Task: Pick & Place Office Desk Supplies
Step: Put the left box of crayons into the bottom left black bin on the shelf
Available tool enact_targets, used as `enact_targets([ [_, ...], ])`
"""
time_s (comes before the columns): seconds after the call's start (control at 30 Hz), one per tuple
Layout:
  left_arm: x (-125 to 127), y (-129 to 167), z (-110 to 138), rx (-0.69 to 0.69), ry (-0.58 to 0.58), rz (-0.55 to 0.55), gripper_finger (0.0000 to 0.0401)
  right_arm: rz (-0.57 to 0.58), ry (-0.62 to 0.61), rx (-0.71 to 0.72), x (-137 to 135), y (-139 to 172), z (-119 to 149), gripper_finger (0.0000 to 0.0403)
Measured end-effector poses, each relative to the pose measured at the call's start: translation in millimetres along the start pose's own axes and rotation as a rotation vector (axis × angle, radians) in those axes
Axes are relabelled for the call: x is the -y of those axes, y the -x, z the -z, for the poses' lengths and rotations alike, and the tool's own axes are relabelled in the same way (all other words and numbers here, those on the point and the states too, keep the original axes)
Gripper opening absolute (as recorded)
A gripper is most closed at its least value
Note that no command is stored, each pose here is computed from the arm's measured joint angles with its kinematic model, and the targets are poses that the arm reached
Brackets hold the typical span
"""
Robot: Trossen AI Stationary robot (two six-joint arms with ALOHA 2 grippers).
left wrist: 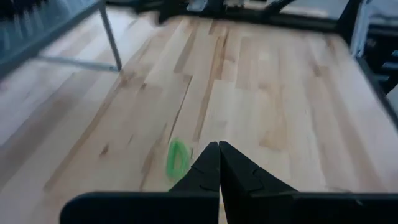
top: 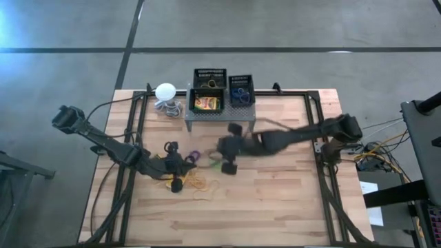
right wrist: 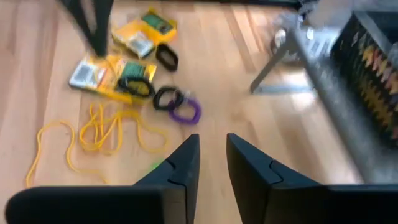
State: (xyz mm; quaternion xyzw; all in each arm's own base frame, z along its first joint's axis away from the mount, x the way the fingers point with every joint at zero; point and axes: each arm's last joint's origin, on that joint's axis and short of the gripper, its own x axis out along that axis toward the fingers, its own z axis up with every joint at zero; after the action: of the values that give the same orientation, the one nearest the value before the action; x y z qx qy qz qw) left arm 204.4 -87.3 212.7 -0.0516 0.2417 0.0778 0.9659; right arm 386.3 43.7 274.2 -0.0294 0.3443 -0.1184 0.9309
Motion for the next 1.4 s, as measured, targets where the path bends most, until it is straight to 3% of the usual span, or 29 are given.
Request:
enact_targets([
  [0.13, -4, 0, 9, -0.085, 0.034, -0.028, 0.0001, 0.081, -0.051, -0.007, -27, -1, 41, 0.0064],
  [0.3, -10, 3, 22, -0.215, 0.102, -0.076, 0.0001, 0.208, -0.142, -0.032, -37, -5, 82, 0.0058],
  [0.53, -20, 10, 41, -0.435, 0.248, -0.178, 0.0001, 0.181, -0.288, 0.063, -36, -20, 116, 0.0056],
  [0.77, -32, 19, 55, -0.613, 0.39, -0.309, 0.0004, 0.117, -0.37, 0.23, -35, -23, 128, 0.0056],
  [0.9, -38, 20, 56, -0.658, 0.446, -0.36, 0.0036, 0.11, -0.382, 0.25, -34, -23, 132, 0.0056],
  [1.13, -48, 16, 53, -0.675, 0.517, -0.386, 0.0114, 0.11, -0.381, 0.248, -34, -23, 132, 0.0056],
  [1.4, -55, 12, 52, -0.762, 0.601, -0.343, 0.0148, 0.112, -0.379, 0.247, -34, -23, 132, 0.0056],
])
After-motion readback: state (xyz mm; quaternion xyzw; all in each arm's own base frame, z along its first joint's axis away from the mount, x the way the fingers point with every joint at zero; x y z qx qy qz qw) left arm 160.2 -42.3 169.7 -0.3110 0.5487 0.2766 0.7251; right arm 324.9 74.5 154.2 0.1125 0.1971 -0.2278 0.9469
